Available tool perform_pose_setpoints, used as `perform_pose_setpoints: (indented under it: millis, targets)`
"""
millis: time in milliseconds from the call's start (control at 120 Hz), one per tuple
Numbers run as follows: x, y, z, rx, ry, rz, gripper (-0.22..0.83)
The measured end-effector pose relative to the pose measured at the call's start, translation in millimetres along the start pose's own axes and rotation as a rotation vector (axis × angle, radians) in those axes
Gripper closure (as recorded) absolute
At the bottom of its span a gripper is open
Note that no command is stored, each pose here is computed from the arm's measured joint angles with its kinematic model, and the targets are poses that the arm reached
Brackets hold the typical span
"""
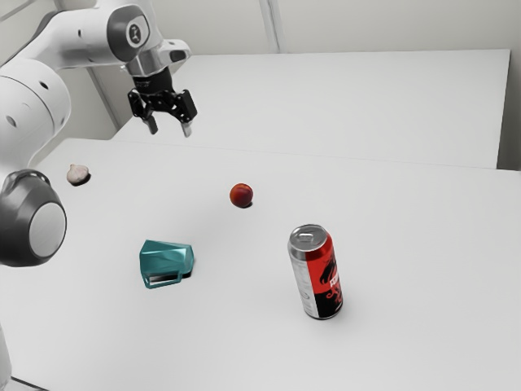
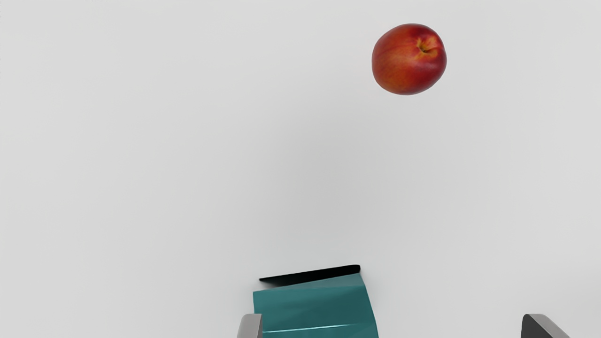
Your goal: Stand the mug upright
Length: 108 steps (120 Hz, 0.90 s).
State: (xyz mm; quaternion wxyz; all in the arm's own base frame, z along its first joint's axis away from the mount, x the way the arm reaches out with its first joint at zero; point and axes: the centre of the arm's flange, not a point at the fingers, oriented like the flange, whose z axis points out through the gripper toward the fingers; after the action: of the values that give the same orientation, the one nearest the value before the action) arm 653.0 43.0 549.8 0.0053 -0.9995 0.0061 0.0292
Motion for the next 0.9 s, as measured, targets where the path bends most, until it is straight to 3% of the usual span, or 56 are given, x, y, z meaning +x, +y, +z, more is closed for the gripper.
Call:
perform_pose_setpoints:
  millis: [308,592,900]
  targets:
    - [-18.0,-7.4,-1.6,0.001,-0.022,-0.005,0.0]
    - [-119.6,-44.2,46.5,-0.11,-0.069,-0.027,0.0]
    - [-164.3,-69.0,107.8,-0.155,-0.042,-0.044,0.0]
